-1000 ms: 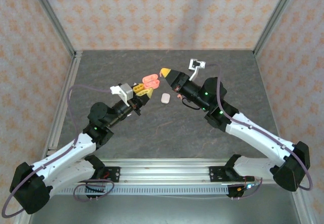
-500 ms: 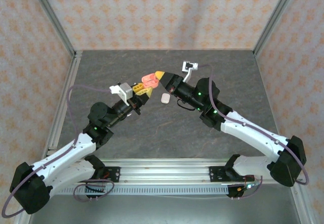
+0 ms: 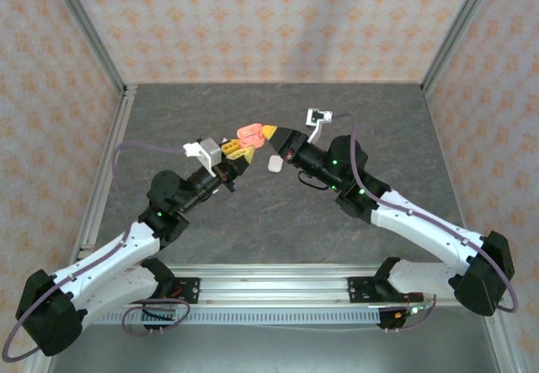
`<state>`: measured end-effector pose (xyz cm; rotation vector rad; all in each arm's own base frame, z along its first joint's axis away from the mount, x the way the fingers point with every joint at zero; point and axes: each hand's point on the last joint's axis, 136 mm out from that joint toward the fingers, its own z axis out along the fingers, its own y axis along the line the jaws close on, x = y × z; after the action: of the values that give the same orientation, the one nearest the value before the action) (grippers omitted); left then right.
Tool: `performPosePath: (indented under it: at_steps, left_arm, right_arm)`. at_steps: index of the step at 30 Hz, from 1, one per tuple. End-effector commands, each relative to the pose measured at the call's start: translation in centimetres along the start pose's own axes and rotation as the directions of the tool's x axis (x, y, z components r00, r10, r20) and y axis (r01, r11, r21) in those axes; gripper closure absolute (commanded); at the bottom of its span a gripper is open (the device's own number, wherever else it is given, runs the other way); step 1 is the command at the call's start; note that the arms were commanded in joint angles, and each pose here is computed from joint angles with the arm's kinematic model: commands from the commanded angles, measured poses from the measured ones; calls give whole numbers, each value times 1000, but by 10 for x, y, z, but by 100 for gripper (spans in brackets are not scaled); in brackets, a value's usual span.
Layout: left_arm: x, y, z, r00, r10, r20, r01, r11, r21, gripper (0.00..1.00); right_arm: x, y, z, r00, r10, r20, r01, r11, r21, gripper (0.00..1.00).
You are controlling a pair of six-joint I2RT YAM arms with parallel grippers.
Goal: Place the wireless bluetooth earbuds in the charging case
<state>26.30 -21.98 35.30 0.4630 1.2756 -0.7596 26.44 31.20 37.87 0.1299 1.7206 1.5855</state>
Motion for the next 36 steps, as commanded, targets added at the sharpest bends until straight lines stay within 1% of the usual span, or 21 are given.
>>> performPosePath:
  at_steps: [1,4,12,15,20,23,36]
  left_arm:
    - [-38,-5,0,994,17,105,-18,1000,8,100]
    - [-37,-5,0,994,16,104,-17,1000,9,100]
    - [-38,-5,0,994,15,105,-16,1000,9,100]
    - [-36,-5,0,995,14,101,-15,1000,11,100]
    - [-36,-5,-1,995,14,102,-15,1000,10,100]
    - [-34,-4,-1,995,11,99,-12,1000,7,100]
    - [-29,-3,-2,996,13,89,-13,1000,0,100]
  right_arm:
    - [2,-5,-4,1000,-22,-5,22,999,28,95]
    - [4,-7,-5,1000,-23,-15,24,999,37,92]
    - [5,-15,-7,1000,-21,-21,23,997,78,88]
    - [6,-17,-7,999,-27,-34,30,994,107,82]
    - [5,-14,-8,999,-32,-39,36,993,111,76]
    - [3,-8,-8,998,-41,-42,45,993,106,73]
    - [-2,16,-9,995,-71,-71,76,994,75,54]
